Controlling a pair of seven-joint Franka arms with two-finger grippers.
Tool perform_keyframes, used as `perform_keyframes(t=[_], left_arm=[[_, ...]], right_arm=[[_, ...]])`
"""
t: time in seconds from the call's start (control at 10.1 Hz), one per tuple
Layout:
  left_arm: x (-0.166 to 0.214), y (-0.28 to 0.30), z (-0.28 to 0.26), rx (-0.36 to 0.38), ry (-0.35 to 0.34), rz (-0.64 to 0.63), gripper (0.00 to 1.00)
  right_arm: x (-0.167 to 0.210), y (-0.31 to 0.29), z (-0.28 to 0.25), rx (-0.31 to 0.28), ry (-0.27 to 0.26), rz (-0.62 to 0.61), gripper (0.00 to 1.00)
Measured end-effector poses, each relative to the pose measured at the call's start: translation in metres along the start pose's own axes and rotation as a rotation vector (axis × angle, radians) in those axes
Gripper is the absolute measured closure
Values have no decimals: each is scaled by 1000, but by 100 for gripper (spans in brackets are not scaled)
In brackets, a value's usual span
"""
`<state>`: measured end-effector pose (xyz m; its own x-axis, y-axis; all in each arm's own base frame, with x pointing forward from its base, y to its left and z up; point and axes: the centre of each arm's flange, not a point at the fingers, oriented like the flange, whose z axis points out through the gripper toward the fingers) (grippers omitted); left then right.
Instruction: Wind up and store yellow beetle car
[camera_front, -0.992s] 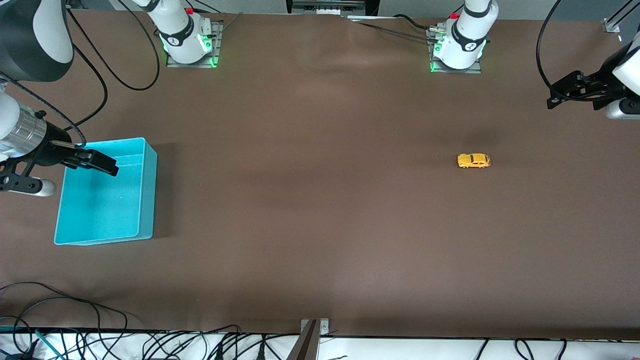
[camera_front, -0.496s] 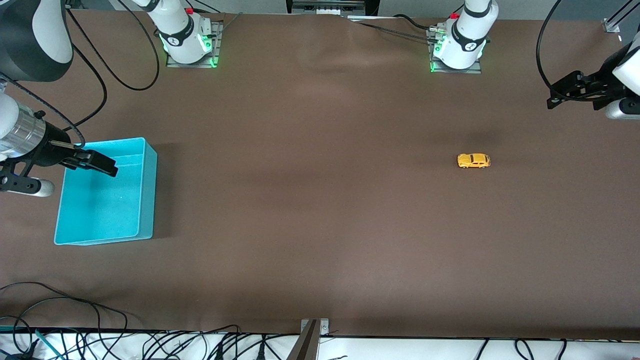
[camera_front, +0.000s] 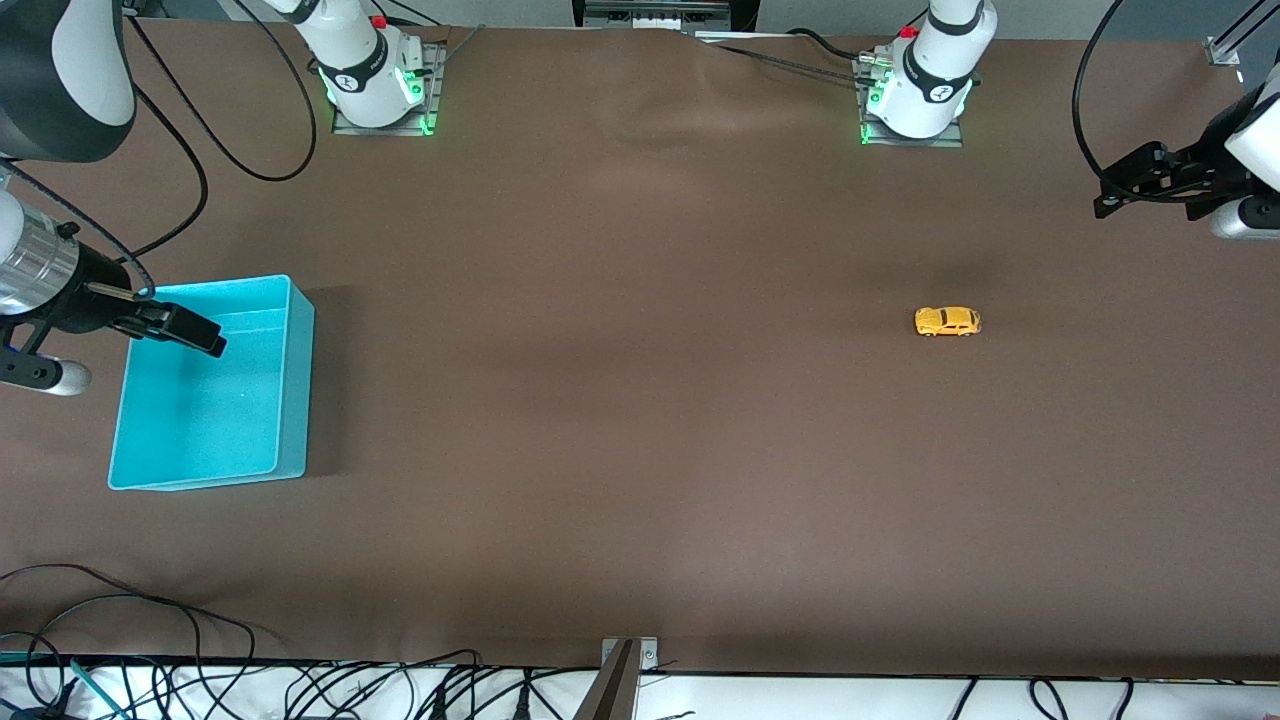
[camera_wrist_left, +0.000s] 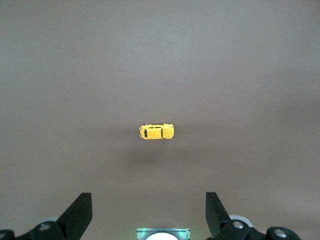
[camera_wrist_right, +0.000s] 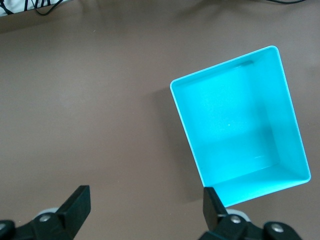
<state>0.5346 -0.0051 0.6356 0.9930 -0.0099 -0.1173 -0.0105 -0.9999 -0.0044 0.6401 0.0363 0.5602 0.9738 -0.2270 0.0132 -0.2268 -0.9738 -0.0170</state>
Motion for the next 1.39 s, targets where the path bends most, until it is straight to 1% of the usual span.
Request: perform_keyframes(t=[0.4, 1.09, 1.19, 1.29, 1.39], left_arm=[[0, 0, 0, 0, 0, 0, 0], [0, 0, 0, 0, -1, 0, 0], [0, 1, 2, 0, -9, 2, 0], [1, 1, 13, 0, -32, 2, 0], [6, 1, 39, 1, -75, 2, 0]], right_arm=[[-1, 0, -3, 1, 4, 4, 0], [-3, -1, 6, -6, -18, 2, 0], [-3, -1, 7, -6, -20, 2, 0], [-3, -1, 8, -7, -22, 2, 0], [-3, -1, 8, -7, -23, 2, 0]])
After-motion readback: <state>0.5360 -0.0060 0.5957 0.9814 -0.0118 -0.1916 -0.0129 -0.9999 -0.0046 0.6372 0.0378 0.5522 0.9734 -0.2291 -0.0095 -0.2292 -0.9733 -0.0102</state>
